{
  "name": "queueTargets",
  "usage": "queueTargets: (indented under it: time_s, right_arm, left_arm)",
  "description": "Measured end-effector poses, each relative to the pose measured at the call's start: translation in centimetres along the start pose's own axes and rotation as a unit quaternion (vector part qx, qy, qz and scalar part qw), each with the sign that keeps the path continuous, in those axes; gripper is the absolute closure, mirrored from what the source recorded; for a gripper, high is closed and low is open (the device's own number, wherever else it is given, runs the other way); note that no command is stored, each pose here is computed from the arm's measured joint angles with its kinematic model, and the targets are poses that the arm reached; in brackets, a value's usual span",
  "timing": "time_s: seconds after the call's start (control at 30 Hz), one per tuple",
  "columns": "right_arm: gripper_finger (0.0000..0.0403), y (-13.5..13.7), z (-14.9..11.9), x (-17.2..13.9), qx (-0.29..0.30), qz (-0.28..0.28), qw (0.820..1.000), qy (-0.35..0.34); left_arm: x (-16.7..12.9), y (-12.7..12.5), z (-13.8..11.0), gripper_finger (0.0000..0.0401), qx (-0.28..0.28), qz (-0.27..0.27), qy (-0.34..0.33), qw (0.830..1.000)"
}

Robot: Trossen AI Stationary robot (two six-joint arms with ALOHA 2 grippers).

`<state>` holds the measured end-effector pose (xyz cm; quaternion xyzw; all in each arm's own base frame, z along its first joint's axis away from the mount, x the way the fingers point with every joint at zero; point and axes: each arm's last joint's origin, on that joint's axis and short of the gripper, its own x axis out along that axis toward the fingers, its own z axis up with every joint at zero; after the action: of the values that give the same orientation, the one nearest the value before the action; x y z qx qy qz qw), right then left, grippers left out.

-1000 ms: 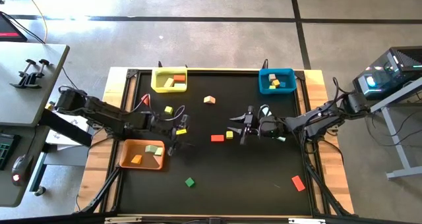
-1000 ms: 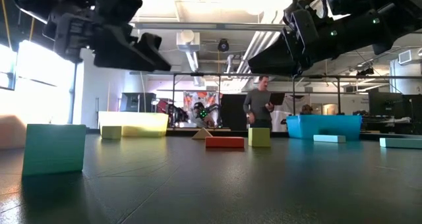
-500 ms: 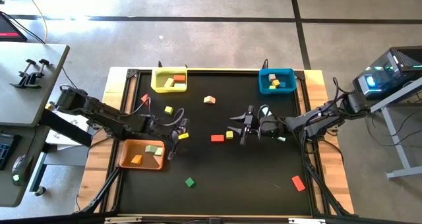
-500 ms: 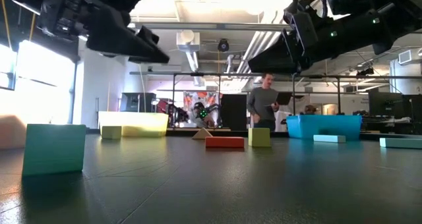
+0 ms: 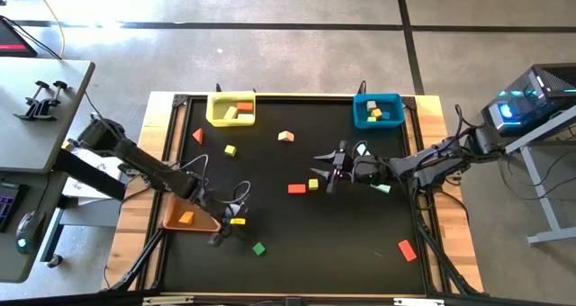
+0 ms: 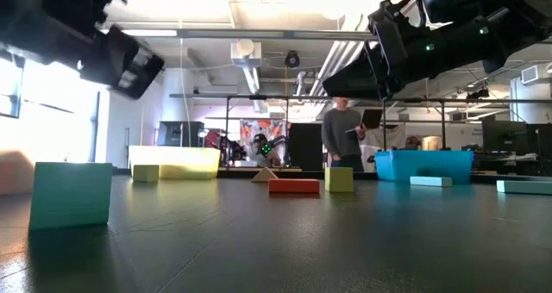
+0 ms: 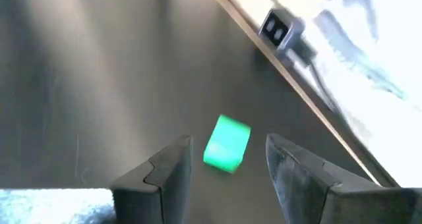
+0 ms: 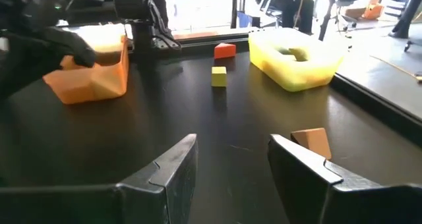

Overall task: Sort blocks by size
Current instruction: Put the green wooden block into the blue bin

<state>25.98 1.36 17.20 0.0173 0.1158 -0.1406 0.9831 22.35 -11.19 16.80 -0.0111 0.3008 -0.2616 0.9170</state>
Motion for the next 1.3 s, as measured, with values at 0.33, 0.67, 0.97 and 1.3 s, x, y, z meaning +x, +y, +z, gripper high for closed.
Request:
queueTargets:
  time_s: [0.33,0.67,0.97,1.3]
  right_arm:
    - [0.0222,0.0,0.0,0.0,0.032,0.001,0.999,0.0]
    - [0.0222,0.0,0.0,0.0,0.033,0.003,0.999,0.001]
    - [0.0222,0.0,-0.1,0.0,0.036,0.009,0.999,0.005]
    - [0.0222,0.1,-0.3,0.0,0.047,0.02,0.999,0.018]
  left_arm:
    - [2.1,0.6,-1.2,0.0204,0.056,-0.001,0.02,0.998]
    - [3.5,0.6,-1.7,0.0128,0.116,-0.025,0.011,0.993]
    - [5.8,1.1,-2.7,0.0101,0.134,-0.028,-0.021,0.99]
    - [6.6,2.2,-4.6,0.0102,0.164,-0.047,-0.009,0.985]
